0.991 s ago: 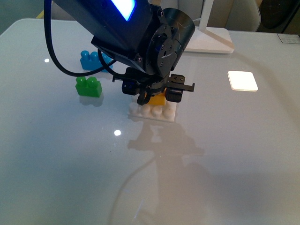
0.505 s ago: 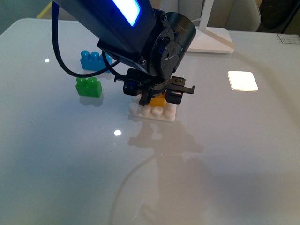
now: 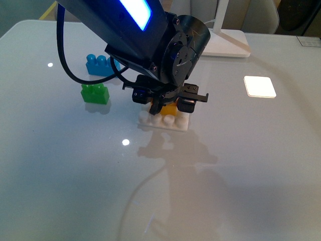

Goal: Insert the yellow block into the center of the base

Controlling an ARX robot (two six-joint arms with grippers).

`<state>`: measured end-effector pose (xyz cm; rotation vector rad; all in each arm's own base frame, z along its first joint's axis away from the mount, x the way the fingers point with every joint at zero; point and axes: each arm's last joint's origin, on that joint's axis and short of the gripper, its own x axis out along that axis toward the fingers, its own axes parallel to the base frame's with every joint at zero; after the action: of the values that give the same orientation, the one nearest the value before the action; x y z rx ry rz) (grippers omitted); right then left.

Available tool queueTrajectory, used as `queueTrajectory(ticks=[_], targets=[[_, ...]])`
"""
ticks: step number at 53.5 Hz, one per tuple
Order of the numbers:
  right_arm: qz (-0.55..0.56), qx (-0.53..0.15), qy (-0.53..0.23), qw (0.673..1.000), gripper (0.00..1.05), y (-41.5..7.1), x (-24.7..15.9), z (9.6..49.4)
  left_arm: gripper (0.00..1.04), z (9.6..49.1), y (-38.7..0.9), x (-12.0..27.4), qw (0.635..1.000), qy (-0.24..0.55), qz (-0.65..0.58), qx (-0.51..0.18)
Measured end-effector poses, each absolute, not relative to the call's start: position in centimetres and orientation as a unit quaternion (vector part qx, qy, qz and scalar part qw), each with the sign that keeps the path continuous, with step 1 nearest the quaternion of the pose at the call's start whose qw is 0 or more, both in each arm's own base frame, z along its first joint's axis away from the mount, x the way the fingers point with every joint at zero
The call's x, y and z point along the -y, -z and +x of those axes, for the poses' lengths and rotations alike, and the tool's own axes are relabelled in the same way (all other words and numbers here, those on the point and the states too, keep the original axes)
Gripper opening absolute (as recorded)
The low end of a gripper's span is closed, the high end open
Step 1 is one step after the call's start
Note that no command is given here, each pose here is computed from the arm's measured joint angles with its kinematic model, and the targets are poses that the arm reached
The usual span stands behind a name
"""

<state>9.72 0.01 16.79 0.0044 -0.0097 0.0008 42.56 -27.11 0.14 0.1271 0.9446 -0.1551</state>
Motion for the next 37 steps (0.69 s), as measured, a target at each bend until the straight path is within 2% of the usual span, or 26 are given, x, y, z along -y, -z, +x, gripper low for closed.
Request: queueTrajectory(ticks=[37], targets=[[0.002,0.005,-0.001,1.0,0.96,-16.8,0.0,9.7,0.63,42.1,1.1,27.1,0.892,0.076,0.051,-0.442]])
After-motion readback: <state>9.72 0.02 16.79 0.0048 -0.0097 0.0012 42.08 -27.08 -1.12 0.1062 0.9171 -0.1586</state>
